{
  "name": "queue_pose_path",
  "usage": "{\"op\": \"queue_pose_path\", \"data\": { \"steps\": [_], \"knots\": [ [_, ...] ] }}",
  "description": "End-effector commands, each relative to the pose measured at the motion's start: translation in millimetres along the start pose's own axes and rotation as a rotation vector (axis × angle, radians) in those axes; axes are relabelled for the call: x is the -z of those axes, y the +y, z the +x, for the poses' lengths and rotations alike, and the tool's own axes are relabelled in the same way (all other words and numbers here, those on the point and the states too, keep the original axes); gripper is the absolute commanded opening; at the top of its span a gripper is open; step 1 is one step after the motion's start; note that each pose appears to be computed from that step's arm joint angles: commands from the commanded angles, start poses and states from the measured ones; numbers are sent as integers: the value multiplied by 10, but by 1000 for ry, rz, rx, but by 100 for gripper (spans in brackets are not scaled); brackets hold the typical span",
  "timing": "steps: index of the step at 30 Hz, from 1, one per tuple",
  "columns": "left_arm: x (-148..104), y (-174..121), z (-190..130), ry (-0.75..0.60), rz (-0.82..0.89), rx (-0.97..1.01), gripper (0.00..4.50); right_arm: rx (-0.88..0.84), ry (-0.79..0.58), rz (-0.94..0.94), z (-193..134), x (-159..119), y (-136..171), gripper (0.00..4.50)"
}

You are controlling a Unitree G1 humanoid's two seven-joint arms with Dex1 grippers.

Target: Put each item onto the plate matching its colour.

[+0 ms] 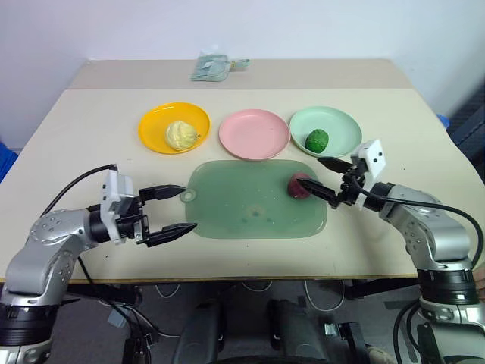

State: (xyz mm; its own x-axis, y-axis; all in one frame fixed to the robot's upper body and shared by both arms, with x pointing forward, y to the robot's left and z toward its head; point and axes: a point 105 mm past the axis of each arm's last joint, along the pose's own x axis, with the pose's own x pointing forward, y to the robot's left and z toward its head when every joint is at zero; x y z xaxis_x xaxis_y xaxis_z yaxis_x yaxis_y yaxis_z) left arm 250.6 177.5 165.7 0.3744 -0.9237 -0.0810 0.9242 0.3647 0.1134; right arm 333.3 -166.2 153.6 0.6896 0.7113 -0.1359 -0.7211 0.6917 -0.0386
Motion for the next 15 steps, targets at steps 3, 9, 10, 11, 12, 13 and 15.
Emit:
{"op": "queue_pose_path", "data": {
  "steps": [3, 9, 10, 11, 12, 13, 15],
  "knots": [
    [-206, -140, -13, -25, 56, 5, 450, -35, 27, 12, 144, 110, 2, 443],
    [-226, -201, 13, -22, 54, -14, 450, -31, 80, 18, 181, 294, -79, 443],
    [-233, -207, 28, -24, 53, -15, 450, -24, 86, 16, 188, 313, -104, 443],
    [-240, -213, 40, -26, 53, -16, 450, -22, 88, 15, 192, 322, -119, 443],
    [-245, -215, 49, -28, 53, -17, 450, -21, 88, 15, 196, 324, -129, 443],
    [-250, -214, 51, -28, 52, -19, 450, -20, 86, 13, 199, 319, -136, 419],
    [-259, -198, 47, -31, 53, -32, 450, -22, 66, 5, 210, 270, -131, 359]
  ]
}}
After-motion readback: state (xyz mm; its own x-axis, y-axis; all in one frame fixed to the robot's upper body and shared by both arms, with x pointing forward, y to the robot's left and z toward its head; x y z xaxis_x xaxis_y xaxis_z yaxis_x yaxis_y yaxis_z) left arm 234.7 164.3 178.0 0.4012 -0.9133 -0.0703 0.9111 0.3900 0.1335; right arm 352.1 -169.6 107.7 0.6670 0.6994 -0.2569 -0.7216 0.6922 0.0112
